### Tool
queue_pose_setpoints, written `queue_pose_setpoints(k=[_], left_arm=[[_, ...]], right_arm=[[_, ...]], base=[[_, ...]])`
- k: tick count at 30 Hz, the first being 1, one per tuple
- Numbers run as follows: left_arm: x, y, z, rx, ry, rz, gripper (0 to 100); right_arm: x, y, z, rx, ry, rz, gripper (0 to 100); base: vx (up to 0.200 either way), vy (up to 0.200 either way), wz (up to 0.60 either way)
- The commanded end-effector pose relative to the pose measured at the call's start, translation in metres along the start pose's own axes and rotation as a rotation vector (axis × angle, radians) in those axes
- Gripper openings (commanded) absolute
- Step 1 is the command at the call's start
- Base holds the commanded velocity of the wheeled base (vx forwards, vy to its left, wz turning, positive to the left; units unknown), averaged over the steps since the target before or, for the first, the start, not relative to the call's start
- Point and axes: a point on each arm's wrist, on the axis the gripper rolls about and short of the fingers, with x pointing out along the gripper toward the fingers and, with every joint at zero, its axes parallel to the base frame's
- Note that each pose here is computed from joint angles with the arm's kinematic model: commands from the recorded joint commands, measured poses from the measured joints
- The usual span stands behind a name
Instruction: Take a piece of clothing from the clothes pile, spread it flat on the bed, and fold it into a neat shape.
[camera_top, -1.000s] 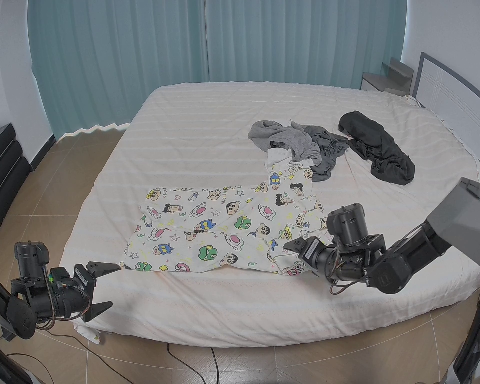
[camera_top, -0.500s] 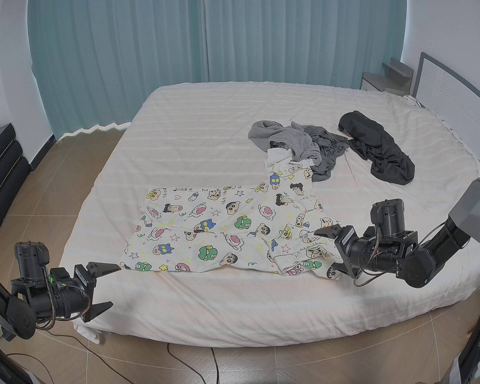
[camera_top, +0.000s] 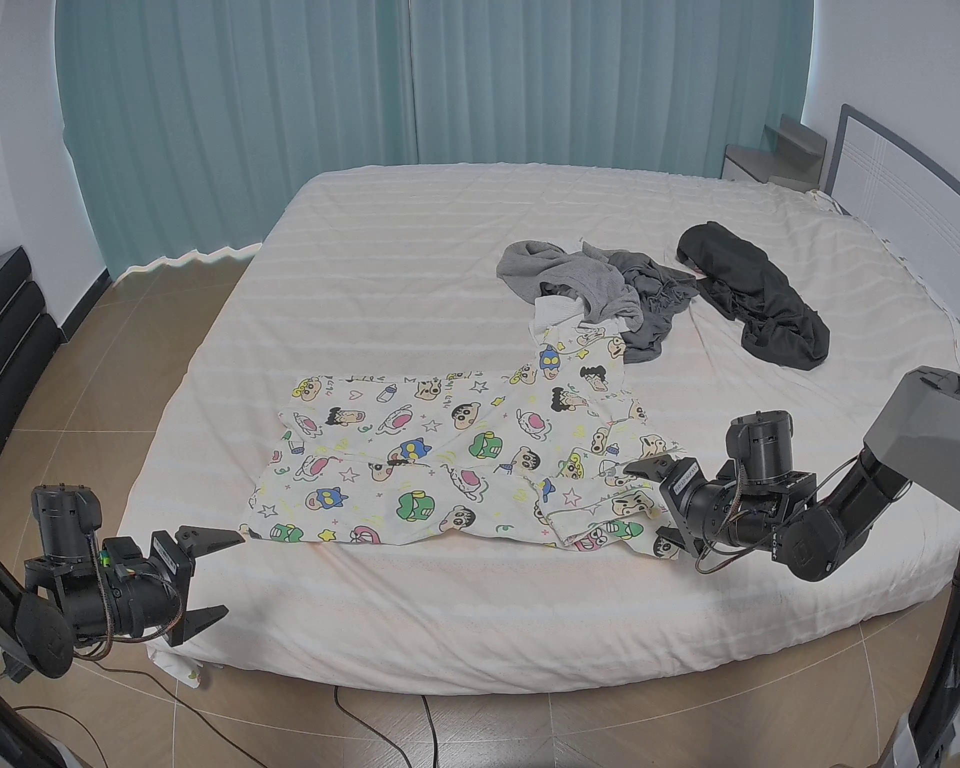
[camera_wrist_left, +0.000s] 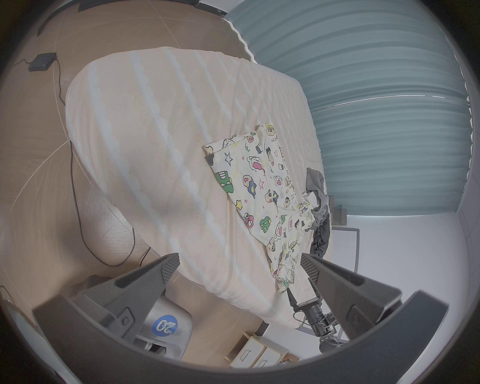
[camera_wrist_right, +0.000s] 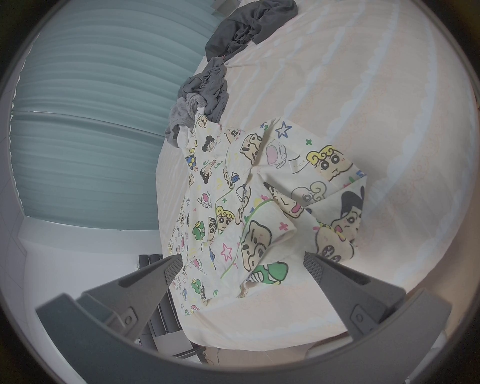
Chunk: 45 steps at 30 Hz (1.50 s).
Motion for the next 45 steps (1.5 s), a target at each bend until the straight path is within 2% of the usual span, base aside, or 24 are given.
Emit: queue_pose_setpoints(k=[1, 7, 8, 16, 21, 30, 37, 43, 44, 45], left_arm=[[0.0, 0.0, 0.0, -0.001, 0.001, 0.001, 100], [0.0, 0.0, 0.0, -0.001, 0.001, 0.001, 100], [0.0, 0.0, 0.0, -0.002, 0.002, 0.003, 100], [0.0, 0.0, 0.0, 0.0, 0.0, -0.001, 100], [0.0, 0.0, 0.0, 0.0, 0.0, -0.001, 100], [0.0, 0.0, 0.0, 0.0, 0.0, -0.001, 100], [0.0, 0.0, 0.0, 0.001, -0.001, -0.002, 100], [0.0, 0.0, 0.0, 0.001, -0.001, -0.002, 100], [0.0, 0.0, 0.0, 0.001, -0.001, -0.002, 100], [0.0, 0.0, 0.0, 0.001, -0.001, -0.002, 100]], right_arm=[[0.01, -0.006, 0.002, 0.005, -0.01, -0.008, 100], [0.018, -0.011, 0.008, 0.008, -0.045, -0.01, 100], [0.018, -0.01, 0.007, 0.002, -0.044, -0.01, 0], [0.014, -0.009, 0.007, -0.004, -0.072, -0.02, 0], [0.001, 0.002, 0.006, -0.027, -0.103, -0.008, 0], [-0.028, 0.011, -0.009, -0.061, -0.071, -0.005, 0], [-0.024, -0.017, -0.024, -0.071, -0.052, -0.12, 0], [-0.017, -0.028, -0.035, -0.085, -0.036, -0.149, 0], [-0.016, -0.03, -0.041, -0.097, -0.027, -0.147, 100], [-0.016, -0.031, -0.042, -0.097, -0.025, -0.148, 100]], base=[[0.0, 0.0, 0.0], [0.0, 0.0, 0.0], [0.0, 0.0, 0.0], [0.0, 0.0, 0.0], [0.0, 0.0, 0.0], [0.0, 0.0, 0.0], [0.0, 0.0, 0.0], [0.0, 0.0, 0.0], [0.0, 0.0, 0.0], [0.0, 0.0, 0.0]])
